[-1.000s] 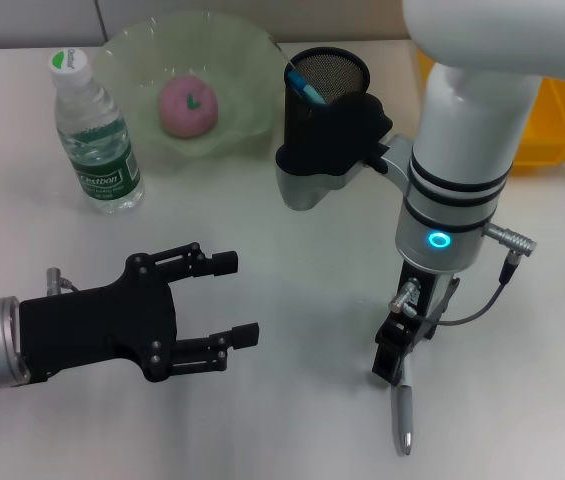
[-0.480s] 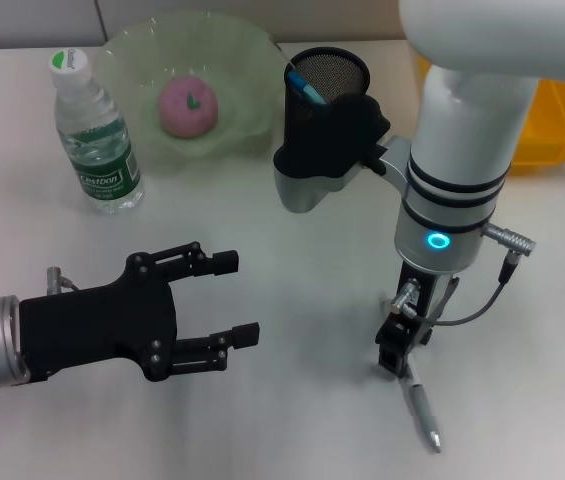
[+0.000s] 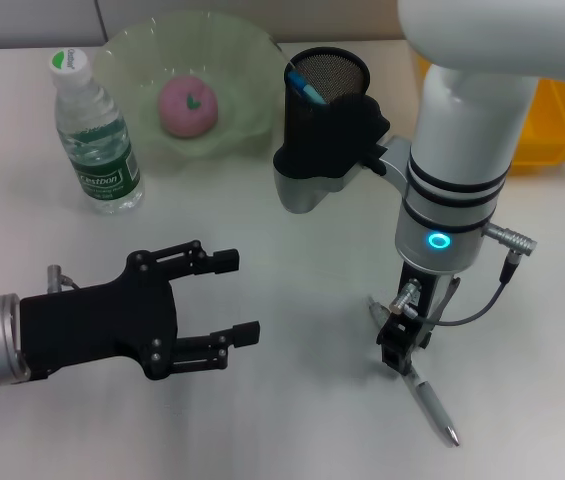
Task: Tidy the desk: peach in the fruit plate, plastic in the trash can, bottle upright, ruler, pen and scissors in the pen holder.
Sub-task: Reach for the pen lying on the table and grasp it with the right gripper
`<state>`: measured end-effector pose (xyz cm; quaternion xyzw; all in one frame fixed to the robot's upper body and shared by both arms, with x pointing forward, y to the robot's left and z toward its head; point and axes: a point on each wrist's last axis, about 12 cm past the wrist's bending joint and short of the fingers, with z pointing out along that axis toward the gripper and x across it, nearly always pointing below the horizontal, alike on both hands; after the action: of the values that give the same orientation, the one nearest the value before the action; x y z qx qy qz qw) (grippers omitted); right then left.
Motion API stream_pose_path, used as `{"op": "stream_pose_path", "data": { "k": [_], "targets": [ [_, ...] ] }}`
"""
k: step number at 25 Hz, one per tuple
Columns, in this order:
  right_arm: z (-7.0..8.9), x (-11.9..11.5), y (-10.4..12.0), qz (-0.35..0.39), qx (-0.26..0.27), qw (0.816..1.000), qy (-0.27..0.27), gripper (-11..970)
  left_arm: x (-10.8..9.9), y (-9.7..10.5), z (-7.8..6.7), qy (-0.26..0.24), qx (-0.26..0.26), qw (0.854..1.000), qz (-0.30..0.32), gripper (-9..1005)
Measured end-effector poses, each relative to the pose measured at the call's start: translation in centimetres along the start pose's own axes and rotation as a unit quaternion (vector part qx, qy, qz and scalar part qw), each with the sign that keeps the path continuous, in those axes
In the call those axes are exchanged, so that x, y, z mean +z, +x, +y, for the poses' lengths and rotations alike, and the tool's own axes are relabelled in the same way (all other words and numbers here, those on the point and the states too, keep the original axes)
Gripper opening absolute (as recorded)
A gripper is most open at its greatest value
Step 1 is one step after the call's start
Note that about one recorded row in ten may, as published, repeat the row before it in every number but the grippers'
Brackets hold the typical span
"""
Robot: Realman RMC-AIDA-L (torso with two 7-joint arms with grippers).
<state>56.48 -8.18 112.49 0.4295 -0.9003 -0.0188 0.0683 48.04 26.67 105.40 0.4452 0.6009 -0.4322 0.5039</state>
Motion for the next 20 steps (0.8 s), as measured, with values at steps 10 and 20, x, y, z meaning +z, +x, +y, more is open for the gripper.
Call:
{"op": "stream_pose_path", "data": {
  "k": [10,20],
  "targets": [
    [0.00,0.08,0.12,0.003,0.000,1.000,-0.001,365,-0.08,0.02,-0.02,-0.001,-0.002,1.000,0.000,776],
    [0.18,0.30,0.32,0.009,-0.007,1.000,0.002,359,-0.19,0.08,-0.10,-0.001,-0.004,1.000,0.001,775]
  ]
}}
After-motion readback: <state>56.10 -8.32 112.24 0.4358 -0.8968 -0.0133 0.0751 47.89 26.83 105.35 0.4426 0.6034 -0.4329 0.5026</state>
